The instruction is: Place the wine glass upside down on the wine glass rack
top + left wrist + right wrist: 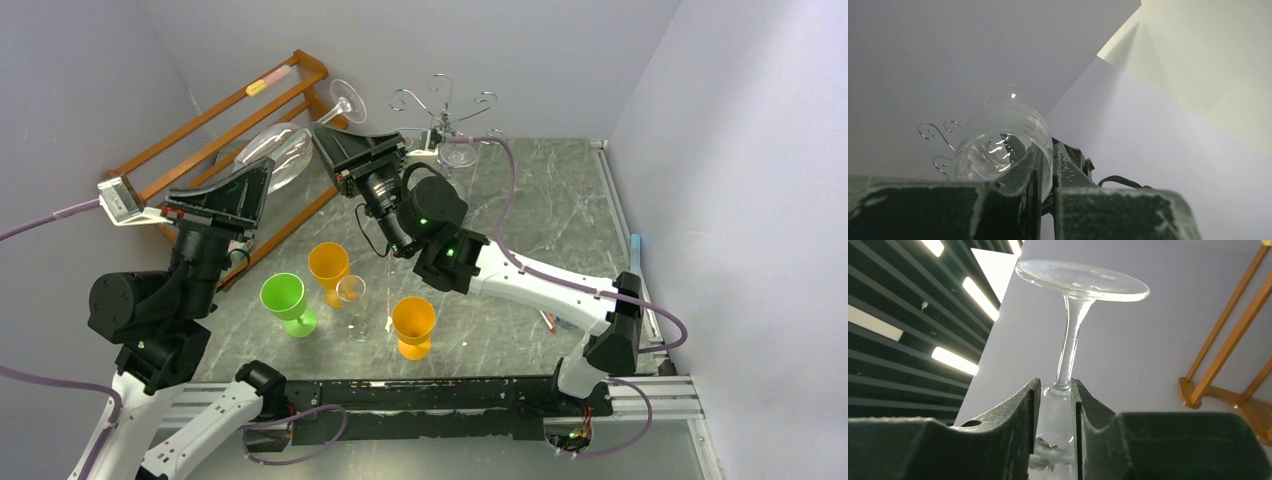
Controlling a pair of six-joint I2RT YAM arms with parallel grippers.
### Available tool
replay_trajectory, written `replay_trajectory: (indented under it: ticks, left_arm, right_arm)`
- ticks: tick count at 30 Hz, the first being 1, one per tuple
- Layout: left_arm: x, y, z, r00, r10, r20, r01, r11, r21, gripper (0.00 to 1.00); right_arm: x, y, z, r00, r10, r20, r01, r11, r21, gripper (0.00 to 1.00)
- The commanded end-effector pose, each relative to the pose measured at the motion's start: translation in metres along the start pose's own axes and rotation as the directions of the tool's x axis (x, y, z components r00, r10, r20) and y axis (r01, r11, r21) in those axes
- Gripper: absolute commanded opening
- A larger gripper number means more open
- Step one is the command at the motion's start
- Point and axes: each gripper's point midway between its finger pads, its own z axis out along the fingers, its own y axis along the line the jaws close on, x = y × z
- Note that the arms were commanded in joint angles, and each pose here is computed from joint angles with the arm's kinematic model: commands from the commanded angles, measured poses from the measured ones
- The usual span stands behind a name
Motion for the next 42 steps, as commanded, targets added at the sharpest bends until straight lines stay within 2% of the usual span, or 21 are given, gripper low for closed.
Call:
replay_trajectory:
  ticks: [1, 4, 6, 12, 15, 17, 22, 25, 28, 35, 42]
  left_arm:
    - [-0.01, -0.016, -0.005, 0.999, -0.033, 0.033, 0.031, 0.997, 0.068, 0.05]
    - [-0.009, -0.017, -0.007, 0.999, -0.042, 0.029, 0.04, 0.997, 0.072, 0.05]
    - [-0.007, -0.016, -0.007, 0.999, -0.045, 0.02, 0.044, 0.997, 0.07, 0.05]
    - [-0.002, -0.013, -0.009, 0.999, -0.042, 0.004, 0.042, 0.997, 0.067, 0.06]
    - [0.0, -0.01, -0.012, 0.999, -0.04, 0.002, 0.04, 0.997, 0.058, 0.2]
    - [0.003, -0.007, -0.013, 0.999, -0.04, -0.003, 0.04, 0.998, 0.055, 0.39]
    - [0.009, -0.01, -0.011, 0.997, 0.025, -0.067, -0.022, 0.998, 0.056, 0.72]
    - [0.014, -0.005, -0.011, 0.99, 0.078, -0.12, -0.076, 0.997, 0.018, 0.85]
    - [0.017, 0.004, -0.016, 0.985, 0.088, -0.145, -0.093, 0.995, -0.026, 0.93]
    - [0.018, 0.015, -0.022, 0.978, 0.123, -0.166, -0.136, 0.988, -0.075, 0.96]
    - [0.03, 0.019, -0.009, 0.957, 0.167, -0.235, -0.189, 0.979, -0.073, 0.96]
  right_arm:
    - [-0.002, 0.013, 0.006, 0.999, 0.034, 0.027, -0.033, 0.999, -0.038, 0.34]
    - [0.002, 0.013, 0.01, 0.999, 0.036, 0.015, -0.035, 0.998, -0.045, 0.34]
    - [0.004, 0.012, 0.011, 0.999, 0.038, 0.002, -0.037, 0.998, -0.05, 0.28]
    - [0.004, 0.015, 0.009, 1.0, 0.011, -0.003, -0.011, 0.998, -0.059, 0.0]
    - [-0.002, 0.016, 0.008, 1.0, -0.015, 0.015, 0.016, 0.998, -0.067, 0.0]
    - [-0.007, 0.021, 0.006, 0.999, -0.044, 0.025, 0.045, 0.996, -0.077, 0.0]
    - [-0.022, 0.04, 0.001, 0.986, -0.154, 0.064, 0.162, 0.976, -0.143, 0.0]
    - [-0.039, 0.046, -0.004, 0.97, -0.224, 0.096, 0.237, 0.96, -0.148, 0.0]
    - [-0.059, 0.049, -0.006, 0.948, -0.297, 0.114, 0.313, 0.935, -0.168, 0.0]
    - [-0.108, 0.061, -0.011, 0.904, -0.413, 0.11, 0.427, 0.871, -0.244, 0.0]
    - [-0.152, 0.088, -0.043, 0.774, -0.602, 0.195, 0.632, 0.747, -0.204, 0.0]
